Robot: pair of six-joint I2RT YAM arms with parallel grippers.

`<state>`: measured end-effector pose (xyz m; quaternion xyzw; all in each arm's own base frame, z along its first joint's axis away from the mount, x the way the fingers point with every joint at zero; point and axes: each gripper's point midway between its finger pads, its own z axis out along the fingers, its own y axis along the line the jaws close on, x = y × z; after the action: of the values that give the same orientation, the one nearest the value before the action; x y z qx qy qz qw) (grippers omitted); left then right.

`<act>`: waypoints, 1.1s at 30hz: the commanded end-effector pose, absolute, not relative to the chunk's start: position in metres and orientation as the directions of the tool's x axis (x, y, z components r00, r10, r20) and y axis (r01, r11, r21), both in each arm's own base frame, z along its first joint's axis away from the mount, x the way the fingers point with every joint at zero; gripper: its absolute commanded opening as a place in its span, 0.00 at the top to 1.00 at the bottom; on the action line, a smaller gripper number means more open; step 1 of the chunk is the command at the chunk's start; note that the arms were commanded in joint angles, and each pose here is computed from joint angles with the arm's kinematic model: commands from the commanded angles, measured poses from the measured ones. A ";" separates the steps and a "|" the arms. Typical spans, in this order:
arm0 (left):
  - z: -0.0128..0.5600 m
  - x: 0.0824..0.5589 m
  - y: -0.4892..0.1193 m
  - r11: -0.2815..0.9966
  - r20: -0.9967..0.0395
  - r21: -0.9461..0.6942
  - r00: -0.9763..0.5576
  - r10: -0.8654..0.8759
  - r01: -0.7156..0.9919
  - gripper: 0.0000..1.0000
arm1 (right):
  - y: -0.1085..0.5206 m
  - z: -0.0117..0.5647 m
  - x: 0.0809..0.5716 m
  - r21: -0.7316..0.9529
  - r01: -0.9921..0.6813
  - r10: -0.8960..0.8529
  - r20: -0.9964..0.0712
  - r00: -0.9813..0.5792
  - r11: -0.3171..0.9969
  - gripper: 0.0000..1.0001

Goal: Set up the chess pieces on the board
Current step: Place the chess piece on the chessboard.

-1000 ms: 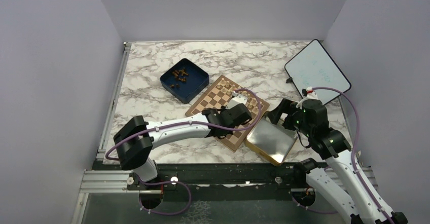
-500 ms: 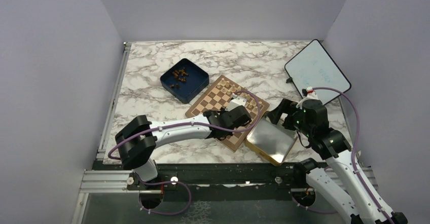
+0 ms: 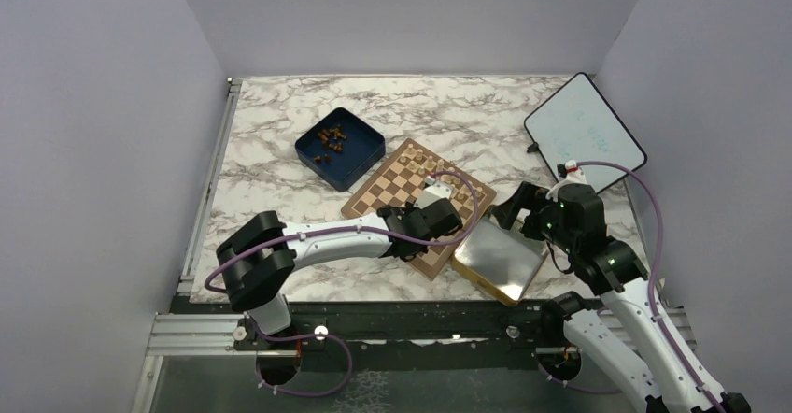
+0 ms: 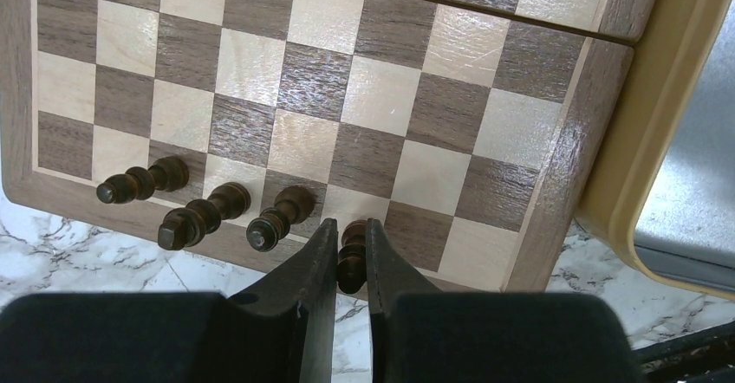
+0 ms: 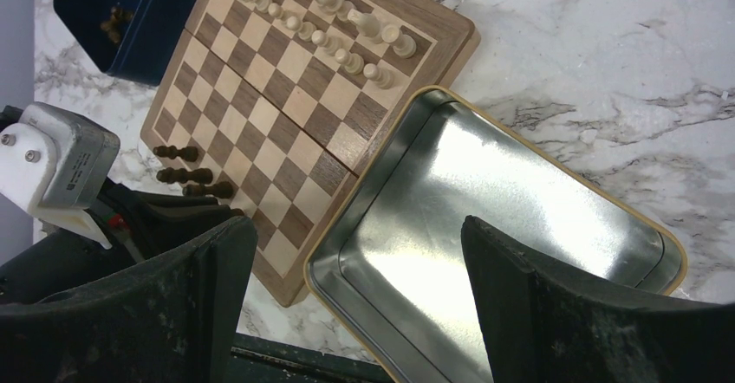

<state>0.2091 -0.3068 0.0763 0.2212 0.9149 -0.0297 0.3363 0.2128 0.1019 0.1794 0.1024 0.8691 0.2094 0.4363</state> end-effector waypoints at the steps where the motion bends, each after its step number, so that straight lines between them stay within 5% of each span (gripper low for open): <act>1: 0.072 0.213 -0.308 0.905 -0.641 0.108 -0.667 0.379 0.411 0.87 | 0.102 0.186 0.212 0.453 -0.019 0.357 -0.727 -0.586 0.891 0.06; 26: 0.064 0.215 -0.306 0.901 -0.630 0.141 -0.665 0.401 0.410 0.86 | 0.102 0.184 0.213 0.454 -0.017 0.358 -0.727 -0.586 0.891 0.06; 33: 0.064 0.215 -0.305 0.901 -0.630 0.145 -0.664 0.402 0.408 0.77 | 0.102 0.185 0.212 0.454 -0.019 0.359 -0.728 -0.585 0.891 0.06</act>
<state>0.2127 -0.3068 0.0672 0.2223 0.9146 -0.0163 0.3375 0.2126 0.1019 0.1801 0.1023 0.8683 0.2103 0.4376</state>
